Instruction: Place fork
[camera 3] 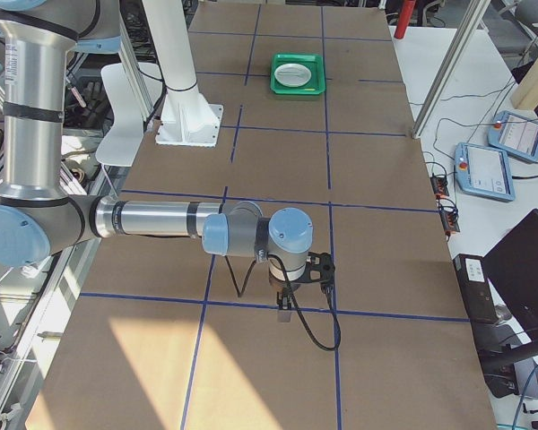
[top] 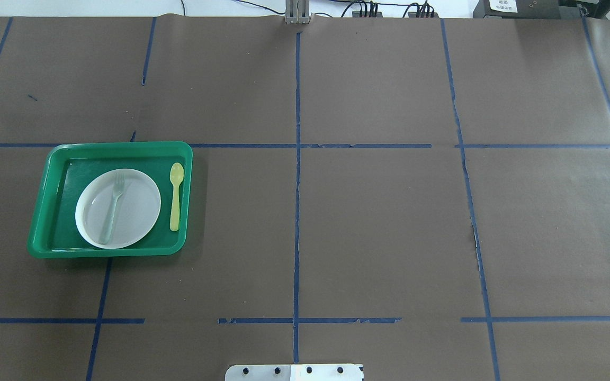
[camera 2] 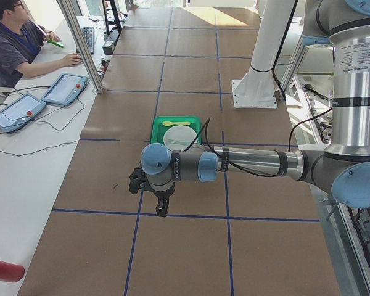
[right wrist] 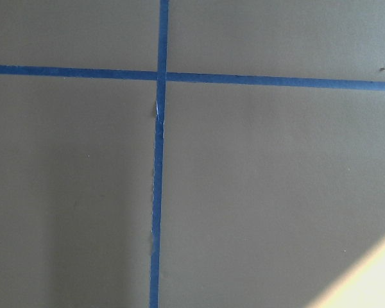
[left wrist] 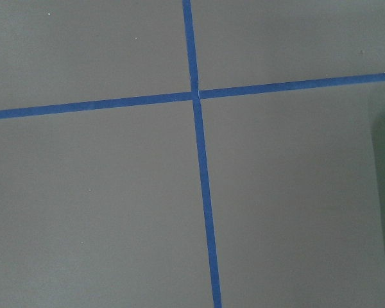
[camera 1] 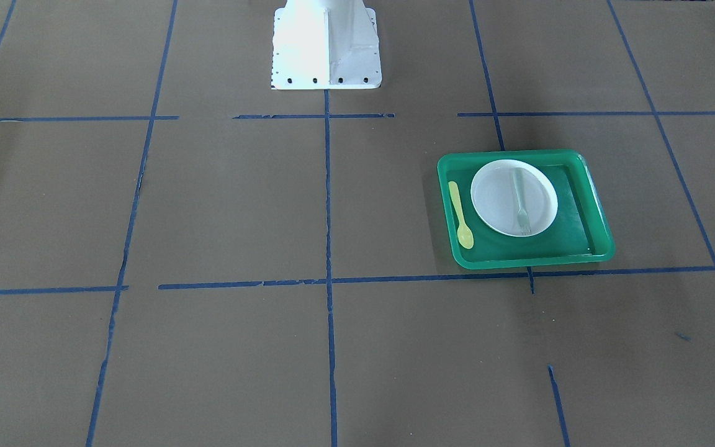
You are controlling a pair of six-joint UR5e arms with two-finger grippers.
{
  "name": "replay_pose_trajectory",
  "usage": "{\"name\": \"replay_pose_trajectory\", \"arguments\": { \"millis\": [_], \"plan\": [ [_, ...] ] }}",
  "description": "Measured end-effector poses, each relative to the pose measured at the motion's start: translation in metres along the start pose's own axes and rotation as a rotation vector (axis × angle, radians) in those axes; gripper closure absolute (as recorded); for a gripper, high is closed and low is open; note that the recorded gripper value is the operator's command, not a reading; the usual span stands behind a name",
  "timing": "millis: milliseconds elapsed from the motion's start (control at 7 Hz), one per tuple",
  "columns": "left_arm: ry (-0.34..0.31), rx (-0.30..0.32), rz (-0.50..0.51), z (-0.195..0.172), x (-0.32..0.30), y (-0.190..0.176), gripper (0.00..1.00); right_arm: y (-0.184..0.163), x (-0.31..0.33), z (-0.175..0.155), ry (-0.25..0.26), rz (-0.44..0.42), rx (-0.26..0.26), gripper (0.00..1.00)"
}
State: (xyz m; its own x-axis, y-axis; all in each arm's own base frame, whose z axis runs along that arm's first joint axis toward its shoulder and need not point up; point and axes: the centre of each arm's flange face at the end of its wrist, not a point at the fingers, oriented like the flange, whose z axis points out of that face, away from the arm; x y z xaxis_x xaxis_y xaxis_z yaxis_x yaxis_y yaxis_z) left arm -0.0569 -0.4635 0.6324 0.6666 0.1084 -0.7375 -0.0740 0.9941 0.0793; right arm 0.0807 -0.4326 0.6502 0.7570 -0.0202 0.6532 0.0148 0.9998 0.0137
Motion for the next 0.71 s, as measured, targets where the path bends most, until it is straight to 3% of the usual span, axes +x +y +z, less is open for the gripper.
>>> {"name": "replay_pose_trajectory", "arguments": {
  "millis": [714],
  "plan": [
    [-0.003,0.001,-0.002,-0.0003,-0.0003,-0.0028,0.0,0.0001,0.0003,0.0003,0.0,0.001,-0.001,0.0]
  ]
}}
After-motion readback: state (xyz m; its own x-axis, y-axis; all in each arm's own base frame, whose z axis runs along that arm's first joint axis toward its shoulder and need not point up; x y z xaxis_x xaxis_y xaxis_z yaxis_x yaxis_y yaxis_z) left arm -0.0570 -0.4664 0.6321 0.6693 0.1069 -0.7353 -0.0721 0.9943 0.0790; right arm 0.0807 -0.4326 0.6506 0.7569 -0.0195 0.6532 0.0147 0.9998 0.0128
